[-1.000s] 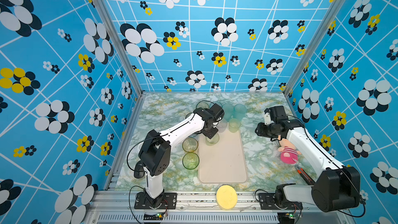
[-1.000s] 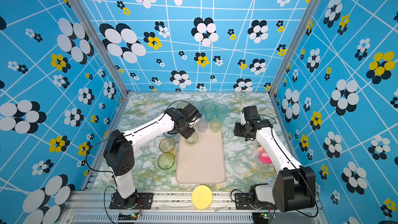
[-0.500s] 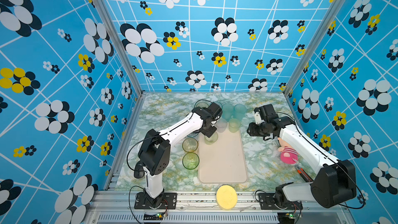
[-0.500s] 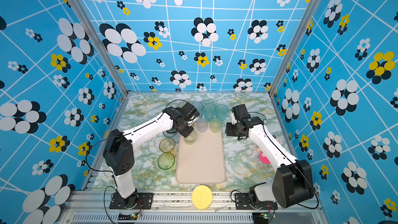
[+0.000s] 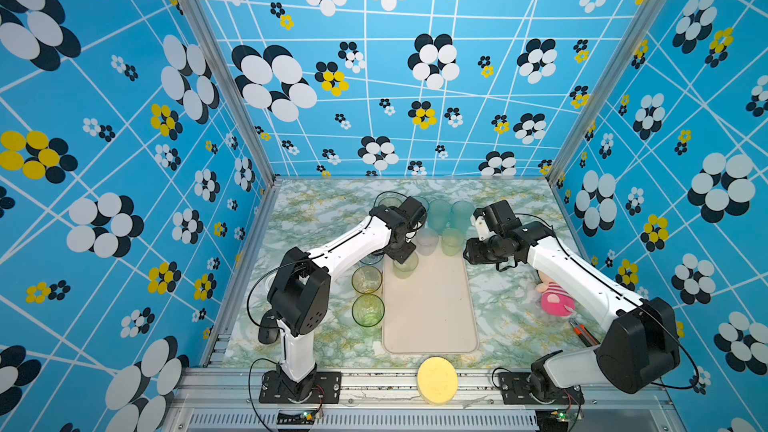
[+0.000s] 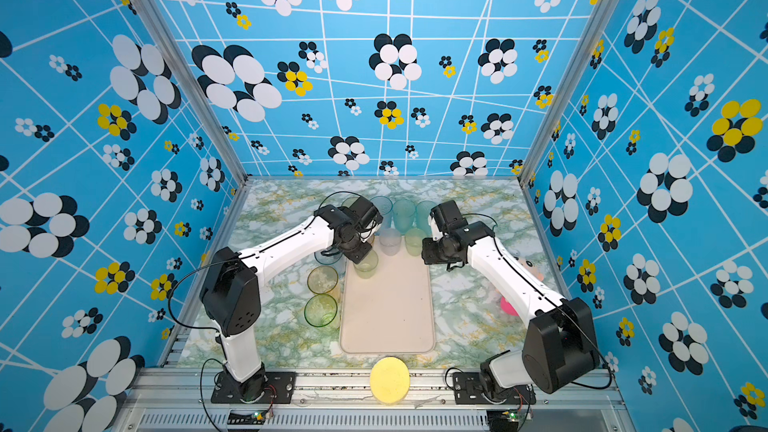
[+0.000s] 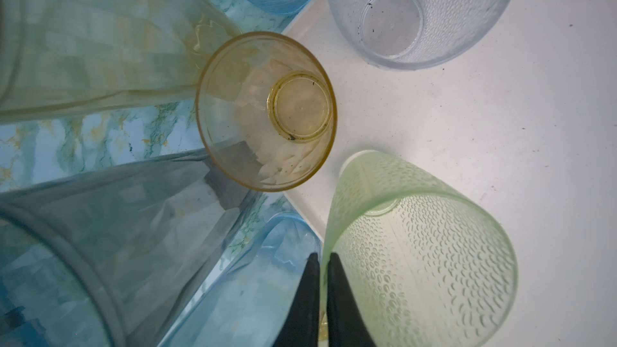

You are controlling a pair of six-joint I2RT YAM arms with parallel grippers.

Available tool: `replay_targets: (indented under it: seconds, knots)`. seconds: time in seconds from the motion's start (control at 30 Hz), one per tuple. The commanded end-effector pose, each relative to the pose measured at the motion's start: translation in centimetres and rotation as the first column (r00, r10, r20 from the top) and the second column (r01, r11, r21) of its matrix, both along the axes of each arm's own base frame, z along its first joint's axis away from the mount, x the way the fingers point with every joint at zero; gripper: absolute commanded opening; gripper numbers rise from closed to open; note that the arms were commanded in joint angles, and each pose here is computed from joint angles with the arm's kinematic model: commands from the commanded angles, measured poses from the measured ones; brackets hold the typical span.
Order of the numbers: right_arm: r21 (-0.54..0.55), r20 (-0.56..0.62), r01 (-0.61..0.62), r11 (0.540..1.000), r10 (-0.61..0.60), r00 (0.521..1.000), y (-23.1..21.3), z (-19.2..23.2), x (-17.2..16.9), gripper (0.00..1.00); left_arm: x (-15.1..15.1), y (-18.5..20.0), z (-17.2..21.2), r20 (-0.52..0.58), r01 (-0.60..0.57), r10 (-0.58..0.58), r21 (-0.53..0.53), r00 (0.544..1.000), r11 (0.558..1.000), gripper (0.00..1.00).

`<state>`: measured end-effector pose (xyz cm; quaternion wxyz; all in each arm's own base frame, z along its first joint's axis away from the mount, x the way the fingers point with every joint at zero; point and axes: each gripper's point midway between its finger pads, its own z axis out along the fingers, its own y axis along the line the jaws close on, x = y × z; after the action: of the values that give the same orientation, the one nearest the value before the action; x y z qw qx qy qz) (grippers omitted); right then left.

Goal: Place the glasses into the tray
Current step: 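Lower the green cup with the left gripper while the right moves over the tray, then open the left gripper on the green cup and withdraw while the right moves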

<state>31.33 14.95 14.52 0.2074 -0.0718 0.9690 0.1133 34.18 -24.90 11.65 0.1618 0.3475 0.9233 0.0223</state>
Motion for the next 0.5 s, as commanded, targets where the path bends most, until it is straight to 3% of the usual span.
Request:
replay_targets:
  seconds: [0.0, 0.47]
  knots:
    - [-0.011, 0.002, 0.019, 1.0, -0.019, 1.0, -0.07, 0.6, 0.14, 0.47, 0.07, 1.2, -1.05, -0.012, -0.016, 0.016, 0.047, 1.0, 0.999, 0.1]
    - [-0.007, 0.006, 0.018, 1.0, -0.018, 1.0, 0.11, 0.66, 0.28, 0.47, 0.59, 0.65, -0.48, 0.004, -0.013, 0.013, 0.028, 1.0, 1.0, 0.16]
